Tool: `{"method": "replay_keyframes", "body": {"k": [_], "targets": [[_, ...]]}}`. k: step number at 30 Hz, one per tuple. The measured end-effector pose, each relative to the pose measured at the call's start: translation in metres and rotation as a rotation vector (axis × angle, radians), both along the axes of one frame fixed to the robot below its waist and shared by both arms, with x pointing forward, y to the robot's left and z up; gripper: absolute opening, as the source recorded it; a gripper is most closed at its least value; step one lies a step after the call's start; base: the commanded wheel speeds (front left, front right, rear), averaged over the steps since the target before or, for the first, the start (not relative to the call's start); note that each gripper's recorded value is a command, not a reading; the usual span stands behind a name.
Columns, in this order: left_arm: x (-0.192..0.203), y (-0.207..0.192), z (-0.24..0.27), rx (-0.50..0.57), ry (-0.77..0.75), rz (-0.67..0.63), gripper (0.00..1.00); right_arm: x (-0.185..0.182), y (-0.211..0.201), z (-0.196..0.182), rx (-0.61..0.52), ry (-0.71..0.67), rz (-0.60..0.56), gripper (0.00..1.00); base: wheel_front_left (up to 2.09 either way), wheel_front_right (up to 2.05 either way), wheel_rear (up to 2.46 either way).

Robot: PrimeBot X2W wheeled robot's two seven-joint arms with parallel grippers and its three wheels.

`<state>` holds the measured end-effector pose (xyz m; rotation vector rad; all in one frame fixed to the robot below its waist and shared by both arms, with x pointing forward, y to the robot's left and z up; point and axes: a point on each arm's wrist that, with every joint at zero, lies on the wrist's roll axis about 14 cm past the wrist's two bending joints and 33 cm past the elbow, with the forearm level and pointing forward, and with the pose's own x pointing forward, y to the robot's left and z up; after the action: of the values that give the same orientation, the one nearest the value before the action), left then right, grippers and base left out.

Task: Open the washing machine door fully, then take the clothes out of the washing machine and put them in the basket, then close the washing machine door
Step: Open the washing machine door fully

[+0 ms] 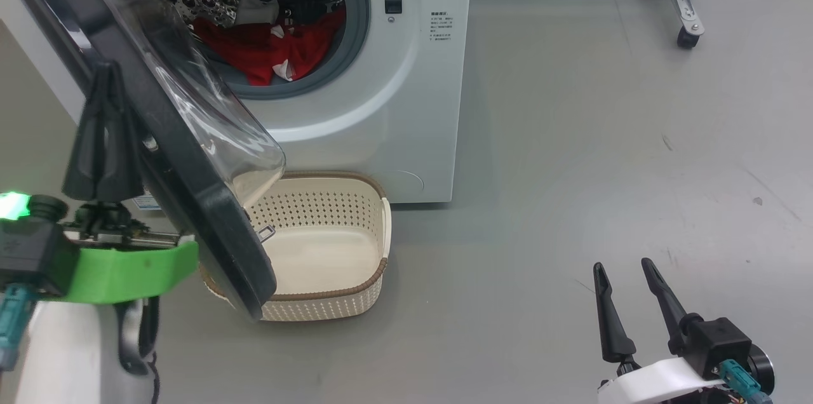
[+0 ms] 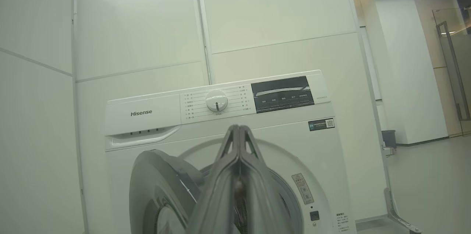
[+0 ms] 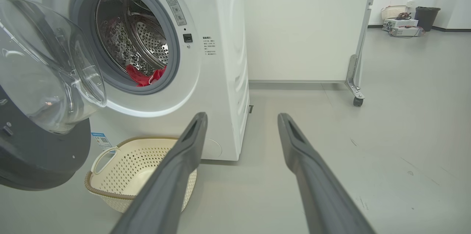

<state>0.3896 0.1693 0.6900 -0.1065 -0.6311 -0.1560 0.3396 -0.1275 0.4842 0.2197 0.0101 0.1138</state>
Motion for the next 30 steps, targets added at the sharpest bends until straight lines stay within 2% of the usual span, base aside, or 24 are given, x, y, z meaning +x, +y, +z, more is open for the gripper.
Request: {"method": "replay_keyframes", "body": {"k": [9,16,23,30], "targets": [[-0.002,-0.07,-0.014,0.051,0.042,-0.207,0.0,-0.002,-0.001,-0.001,0.008,0.005,-0.008,1.0,0.0,0.0,0.0],[0.002,-0.101,-0.071,0.031,0.27,-0.316,0.0,-0.003,-0.007,-0.004,0.011,0.015,-0.03,1.0,0.0,0.0,0.0],[-0.002,-0.112,-0.141,0.049,0.533,-0.354,0.0,-0.003,-0.009,-0.007,0.014,0.024,-0.04,1.0,0.0,0.0,0.0],[0.001,-0.103,-0.159,0.073,0.591,-0.329,0.0,-0.003,-0.01,-0.011,0.016,0.037,-0.046,1.0,0.0,0.0,0.0]]}}
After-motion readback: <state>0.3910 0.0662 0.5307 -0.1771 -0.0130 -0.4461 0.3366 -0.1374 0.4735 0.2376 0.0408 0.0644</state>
